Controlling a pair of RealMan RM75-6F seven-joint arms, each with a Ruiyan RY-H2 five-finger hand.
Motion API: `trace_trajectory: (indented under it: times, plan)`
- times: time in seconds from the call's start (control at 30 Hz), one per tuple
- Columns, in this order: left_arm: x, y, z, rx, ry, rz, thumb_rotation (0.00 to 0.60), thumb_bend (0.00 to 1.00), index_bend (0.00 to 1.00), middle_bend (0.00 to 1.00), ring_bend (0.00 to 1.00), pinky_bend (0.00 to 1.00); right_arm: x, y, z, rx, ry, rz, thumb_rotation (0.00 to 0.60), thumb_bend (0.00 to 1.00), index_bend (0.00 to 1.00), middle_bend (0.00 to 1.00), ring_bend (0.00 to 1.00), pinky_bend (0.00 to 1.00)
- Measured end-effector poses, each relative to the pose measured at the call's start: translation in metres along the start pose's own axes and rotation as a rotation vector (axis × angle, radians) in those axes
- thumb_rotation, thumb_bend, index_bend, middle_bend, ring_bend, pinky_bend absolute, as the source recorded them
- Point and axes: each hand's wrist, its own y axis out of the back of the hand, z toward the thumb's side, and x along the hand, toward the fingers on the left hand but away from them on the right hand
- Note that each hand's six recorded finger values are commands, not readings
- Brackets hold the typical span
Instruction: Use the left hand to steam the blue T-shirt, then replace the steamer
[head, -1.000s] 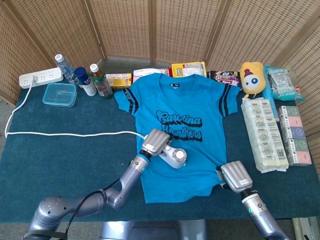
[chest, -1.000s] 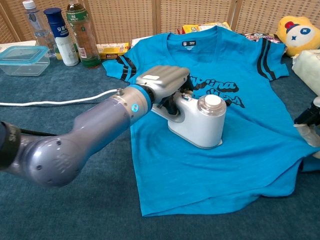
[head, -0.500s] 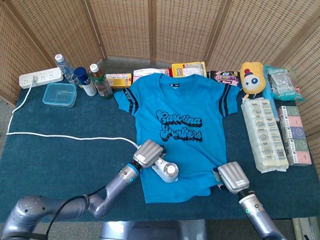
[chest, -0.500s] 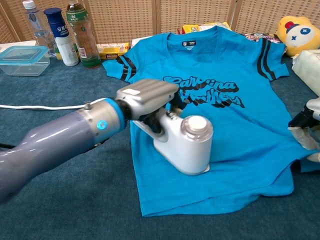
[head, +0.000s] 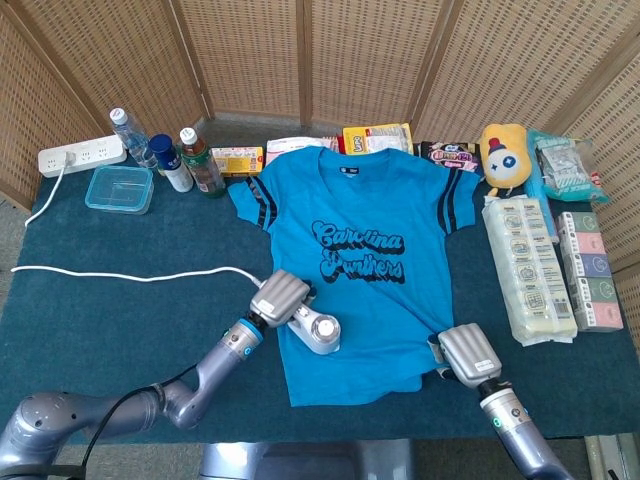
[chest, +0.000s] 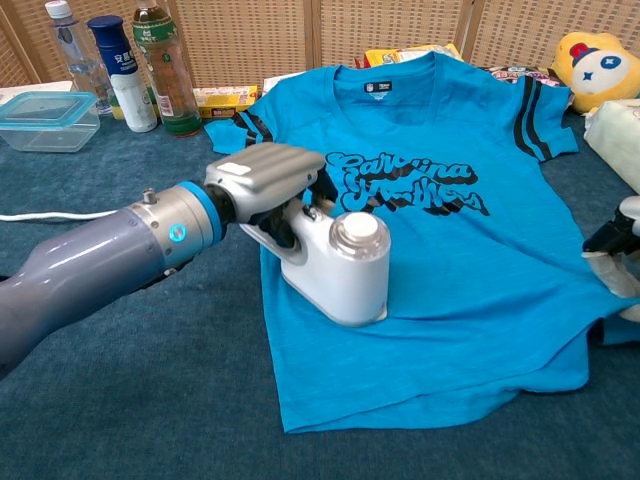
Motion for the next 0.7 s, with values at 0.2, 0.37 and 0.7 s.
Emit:
trace_trajectory:
  times: [0.2,0.37,0.7]
  plan:
    - [0.024,0.005,-0.024,0.011,0.111,0.035,0.600,0.42,0.69,0.79,0.71,0.79,0.001,0.000,-0.004,-0.001,-0.010,0.002,0.600,0.53,0.73,0.71,0.77,0.91]
    - [0.042,0.013,-0.042,-0.008,0.209,0.072,0.600,0.42,0.69,0.79,0.71,0.79,0.001,0.000,-0.006,-0.002,-0.014,0.002,0.600,0.53,0.73,0.71,0.77,0.91]
    - [0.053,0.009,-0.044,-0.052,0.256,0.069,0.600,0.42,0.69,0.79,0.71,0.79,0.001,0.000,-0.007,-0.002,-0.017,0.001,0.600,0.53,0.73,0.71,0.77,0.91]
